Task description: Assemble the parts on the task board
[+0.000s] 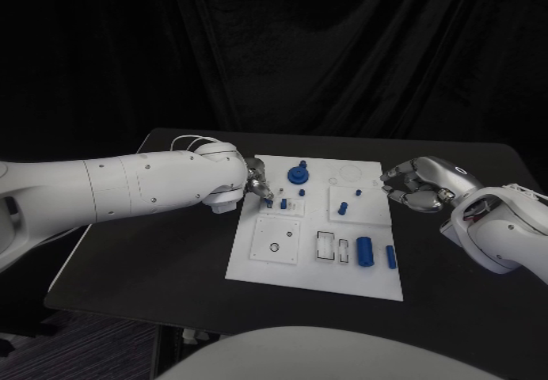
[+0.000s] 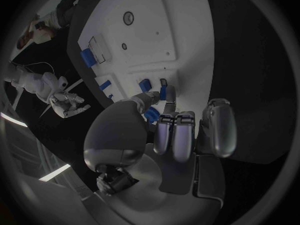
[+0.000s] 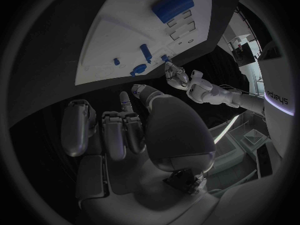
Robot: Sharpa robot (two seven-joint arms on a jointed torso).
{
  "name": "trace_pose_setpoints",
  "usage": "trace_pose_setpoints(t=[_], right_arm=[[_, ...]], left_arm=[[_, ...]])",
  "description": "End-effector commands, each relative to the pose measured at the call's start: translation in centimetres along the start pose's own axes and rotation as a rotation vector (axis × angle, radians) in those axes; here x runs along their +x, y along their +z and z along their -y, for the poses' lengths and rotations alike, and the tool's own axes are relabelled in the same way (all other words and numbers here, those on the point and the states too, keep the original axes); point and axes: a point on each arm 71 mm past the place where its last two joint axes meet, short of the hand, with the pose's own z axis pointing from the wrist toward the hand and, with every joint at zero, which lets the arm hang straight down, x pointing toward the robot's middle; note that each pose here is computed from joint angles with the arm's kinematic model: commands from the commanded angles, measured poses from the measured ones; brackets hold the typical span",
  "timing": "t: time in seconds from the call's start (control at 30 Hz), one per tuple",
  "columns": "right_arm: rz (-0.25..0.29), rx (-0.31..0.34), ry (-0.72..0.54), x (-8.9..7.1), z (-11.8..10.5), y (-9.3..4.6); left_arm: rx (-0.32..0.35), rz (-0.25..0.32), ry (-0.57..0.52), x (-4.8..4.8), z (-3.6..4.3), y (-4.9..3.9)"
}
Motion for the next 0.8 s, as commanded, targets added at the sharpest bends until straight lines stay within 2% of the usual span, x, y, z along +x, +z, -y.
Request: trace_pose_setpoints(t=[0.03,0.43,0.8], right_arm=[[0.0,0.018,-0.001,0.1,0.1,0.0],[0.0,0.019,-0.001,0.1,0.1,0.0],[-0.004,0.021,-0.001,0.1,0.1,0.0]], left_arm=[[0.011,-0.02,0.008,0.38,-0.02,-0.01],[0.008,-0.034,0.001,1.33,-0.52,-0.02],[0.024,-0.031,-0.007,1.72,-0.35,0.0]])
